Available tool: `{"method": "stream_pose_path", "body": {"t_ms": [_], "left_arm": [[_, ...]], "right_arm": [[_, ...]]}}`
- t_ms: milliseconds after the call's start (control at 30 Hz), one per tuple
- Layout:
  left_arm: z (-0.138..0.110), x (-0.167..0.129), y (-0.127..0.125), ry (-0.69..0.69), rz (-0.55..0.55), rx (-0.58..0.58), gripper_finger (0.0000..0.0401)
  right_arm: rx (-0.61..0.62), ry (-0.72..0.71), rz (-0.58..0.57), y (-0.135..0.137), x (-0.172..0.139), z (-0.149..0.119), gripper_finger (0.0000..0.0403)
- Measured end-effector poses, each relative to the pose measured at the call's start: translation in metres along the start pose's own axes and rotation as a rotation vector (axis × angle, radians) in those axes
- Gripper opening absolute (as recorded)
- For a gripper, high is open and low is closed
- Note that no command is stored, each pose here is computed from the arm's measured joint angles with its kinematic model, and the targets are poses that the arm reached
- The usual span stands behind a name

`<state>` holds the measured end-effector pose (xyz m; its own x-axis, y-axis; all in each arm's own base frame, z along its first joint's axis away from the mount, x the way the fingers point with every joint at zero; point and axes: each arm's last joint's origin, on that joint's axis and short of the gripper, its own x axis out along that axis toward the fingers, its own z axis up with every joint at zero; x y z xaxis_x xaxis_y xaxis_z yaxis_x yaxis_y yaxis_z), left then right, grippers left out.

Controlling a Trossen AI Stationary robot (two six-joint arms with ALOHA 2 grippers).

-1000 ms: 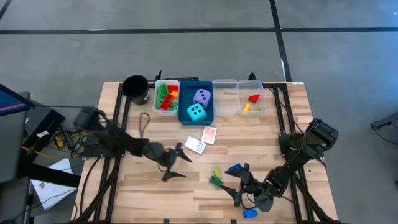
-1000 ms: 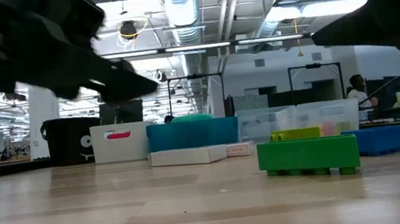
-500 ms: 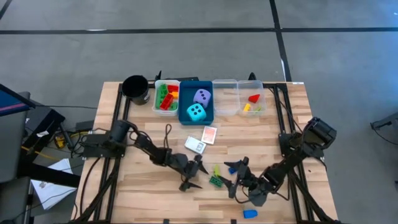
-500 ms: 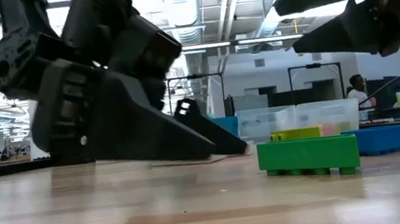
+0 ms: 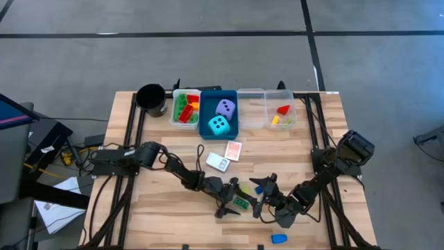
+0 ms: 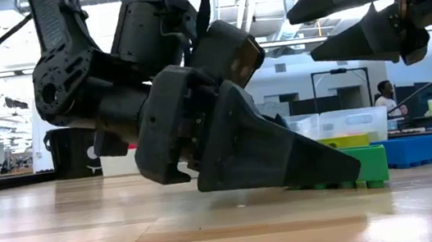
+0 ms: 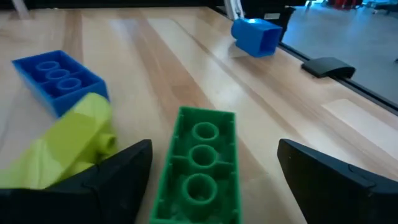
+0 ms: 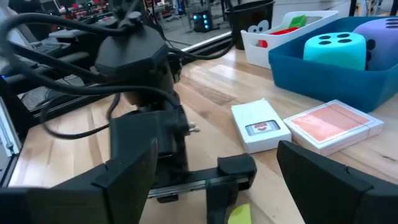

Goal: Pick & Place Toys
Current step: Put the small green game piece into the right transparent bin

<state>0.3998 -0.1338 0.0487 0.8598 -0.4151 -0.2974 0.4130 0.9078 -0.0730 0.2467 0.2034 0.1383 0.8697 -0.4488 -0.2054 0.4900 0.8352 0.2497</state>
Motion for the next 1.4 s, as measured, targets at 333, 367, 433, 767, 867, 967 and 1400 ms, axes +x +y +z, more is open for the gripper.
{"method": "stream_pose_path", "body": {"t_ms": [333,367,433,767,867,967,1400], "left_arm": [[-0.005,0.002,-0.013,0.027,-0.033,0.073,0.0248],[-0.005,0.003,-0.013,0.028,-0.028,0.073,0.0233],[-0.005,0.002,-0.012,0.03,-0.009,0.072,0.0199],[-0.001,0.0,-0.012,0.08,0.019,0.081,0.0133],[0.013,-0.008,-0.013,0.155,0.034,0.136,0.0133],[0.028,-0.022,-0.013,0.249,0.099,0.219,0.0133],[0.043,-0.164,0.022,0.286,0.687,0.179,0.0133]], "right_arm": [[0.015,0.008,0.002,-0.001,0.003,0.0,0.0324],[0.015,0.008,0.002,-0.001,0.003,0.0,0.0324],[0.015,0.008,0.002,-0.001,0.003,0.0,0.0324],[-0.004,0.009,0.003,-0.001,0.003,0.0,0.0324],[-0.011,0.009,0.005,0.0,0.002,0.0,0.0324],[-0.016,0.01,0.01,0.0,0.001,-0.001,0.0324],[0.008,0.004,0.005,0.0,0.003,0.001,0.0324]]}}
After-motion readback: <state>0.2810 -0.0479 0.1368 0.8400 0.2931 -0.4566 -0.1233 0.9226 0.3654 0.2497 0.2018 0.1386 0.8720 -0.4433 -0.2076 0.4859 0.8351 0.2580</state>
